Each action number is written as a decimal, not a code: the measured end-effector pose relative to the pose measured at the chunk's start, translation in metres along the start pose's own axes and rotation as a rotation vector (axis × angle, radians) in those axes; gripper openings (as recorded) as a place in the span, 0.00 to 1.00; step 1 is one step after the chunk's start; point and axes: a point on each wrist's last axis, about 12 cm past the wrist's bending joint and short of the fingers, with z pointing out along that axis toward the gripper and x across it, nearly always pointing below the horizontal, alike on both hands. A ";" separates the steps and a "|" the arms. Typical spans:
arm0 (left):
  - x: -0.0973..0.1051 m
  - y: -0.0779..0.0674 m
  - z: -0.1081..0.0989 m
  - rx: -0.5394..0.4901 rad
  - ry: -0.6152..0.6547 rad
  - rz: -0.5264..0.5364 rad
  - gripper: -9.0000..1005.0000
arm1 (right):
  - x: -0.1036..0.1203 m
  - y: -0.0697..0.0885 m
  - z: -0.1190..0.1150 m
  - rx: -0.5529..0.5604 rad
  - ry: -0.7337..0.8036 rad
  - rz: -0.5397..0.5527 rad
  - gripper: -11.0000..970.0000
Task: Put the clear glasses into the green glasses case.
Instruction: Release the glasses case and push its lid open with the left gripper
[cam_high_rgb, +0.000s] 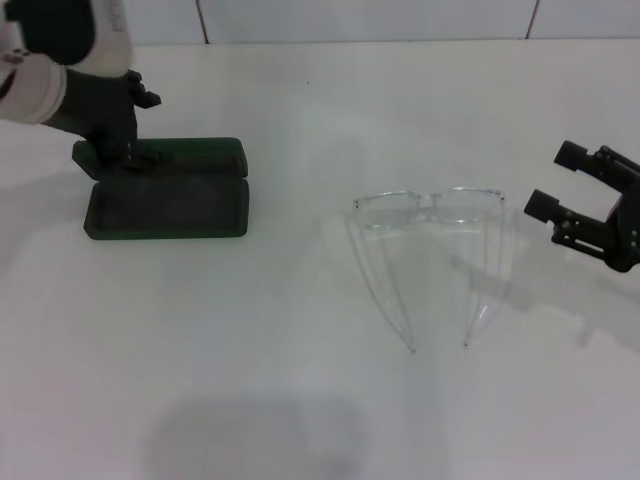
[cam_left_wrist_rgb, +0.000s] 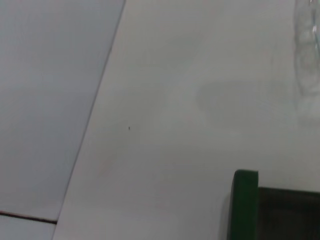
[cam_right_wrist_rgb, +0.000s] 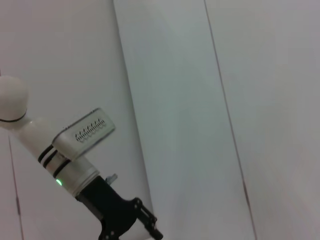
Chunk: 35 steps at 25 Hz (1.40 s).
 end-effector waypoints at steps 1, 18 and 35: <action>-0.001 0.001 0.002 0.005 0.015 0.001 0.67 | 0.000 0.000 0.000 0.003 -0.004 -0.001 0.83; -0.023 0.007 0.020 0.070 0.127 0.085 0.67 | -0.001 -0.004 -0.002 0.036 -0.012 -0.030 0.83; -0.045 0.004 0.023 0.113 0.171 0.067 0.40 | 0.006 0.003 -0.019 0.092 -0.036 -0.020 0.83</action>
